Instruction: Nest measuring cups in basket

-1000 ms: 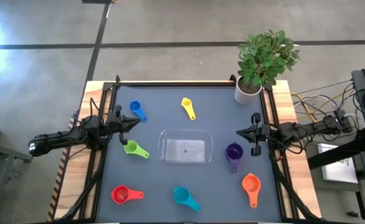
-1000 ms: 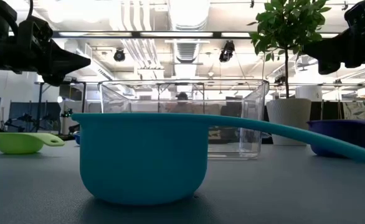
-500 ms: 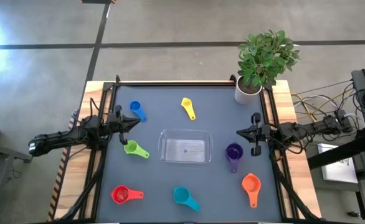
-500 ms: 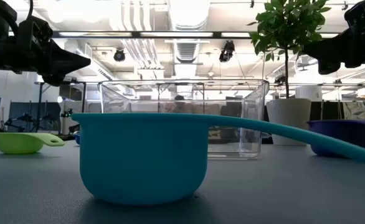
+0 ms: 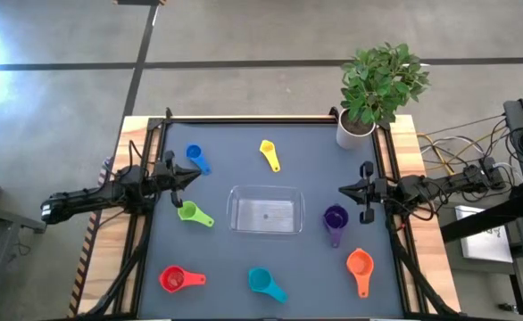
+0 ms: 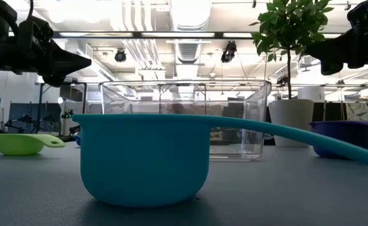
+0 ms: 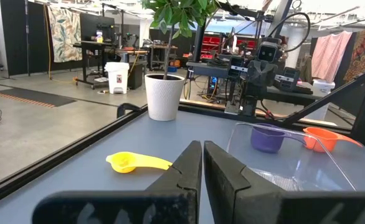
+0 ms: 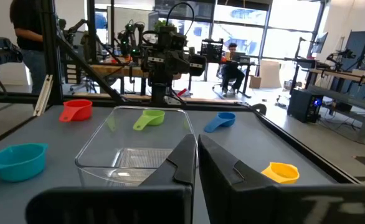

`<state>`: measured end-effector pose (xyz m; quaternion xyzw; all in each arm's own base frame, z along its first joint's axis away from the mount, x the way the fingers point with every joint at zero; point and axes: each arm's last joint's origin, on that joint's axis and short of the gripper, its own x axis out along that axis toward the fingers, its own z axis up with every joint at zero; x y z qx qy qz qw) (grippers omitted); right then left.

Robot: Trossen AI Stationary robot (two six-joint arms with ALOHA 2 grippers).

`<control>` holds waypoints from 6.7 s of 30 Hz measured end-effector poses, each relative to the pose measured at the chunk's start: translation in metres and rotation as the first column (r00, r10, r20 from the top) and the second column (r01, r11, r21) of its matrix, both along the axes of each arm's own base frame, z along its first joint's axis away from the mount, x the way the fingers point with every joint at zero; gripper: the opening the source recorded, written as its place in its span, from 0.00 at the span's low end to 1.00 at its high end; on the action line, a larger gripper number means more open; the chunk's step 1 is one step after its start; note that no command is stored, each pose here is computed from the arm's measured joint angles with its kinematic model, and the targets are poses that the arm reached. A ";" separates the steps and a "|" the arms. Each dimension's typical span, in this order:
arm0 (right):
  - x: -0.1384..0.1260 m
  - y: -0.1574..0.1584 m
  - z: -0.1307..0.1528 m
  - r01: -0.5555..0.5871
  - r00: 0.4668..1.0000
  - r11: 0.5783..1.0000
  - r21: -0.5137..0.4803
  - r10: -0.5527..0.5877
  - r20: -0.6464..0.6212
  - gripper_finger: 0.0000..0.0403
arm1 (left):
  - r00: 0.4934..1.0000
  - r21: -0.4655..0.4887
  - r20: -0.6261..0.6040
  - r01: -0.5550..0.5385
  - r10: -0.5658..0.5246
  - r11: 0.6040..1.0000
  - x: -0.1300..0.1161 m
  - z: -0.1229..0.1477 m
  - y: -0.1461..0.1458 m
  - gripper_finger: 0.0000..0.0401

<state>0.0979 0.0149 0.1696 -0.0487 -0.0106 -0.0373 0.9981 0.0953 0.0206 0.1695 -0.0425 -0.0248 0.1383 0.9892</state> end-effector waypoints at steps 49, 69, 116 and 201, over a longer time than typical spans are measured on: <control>0.000 0.000 0.000 0.000 1.000 1.000 0.000 0.000 0.000 0.02 | 1.000 0.000 0.000 0.000 0.000 1.000 0.000 0.000 0.000 0.00; -0.003 -0.001 0.022 -0.049 0.972 0.975 0.218 -0.003 0.235 0.02 | 1.000 0.000 0.000 0.000 0.000 1.000 0.000 0.000 0.000 0.00; 0.021 0.096 0.059 0.204 0.613 0.874 0.441 0.237 -0.754 0.02 | 1.000 0.000 -0.001 0.001 -0.001 1.000 0.000 0.000 0.000 0.00; 0.062 0.006 0.063 0.416 0.421 0.855 0.309 0.120 -0.899 0.05 | 1.000 0.000 0.000 0.000 0.000 1.000 0.000 0.000 0.000 0.00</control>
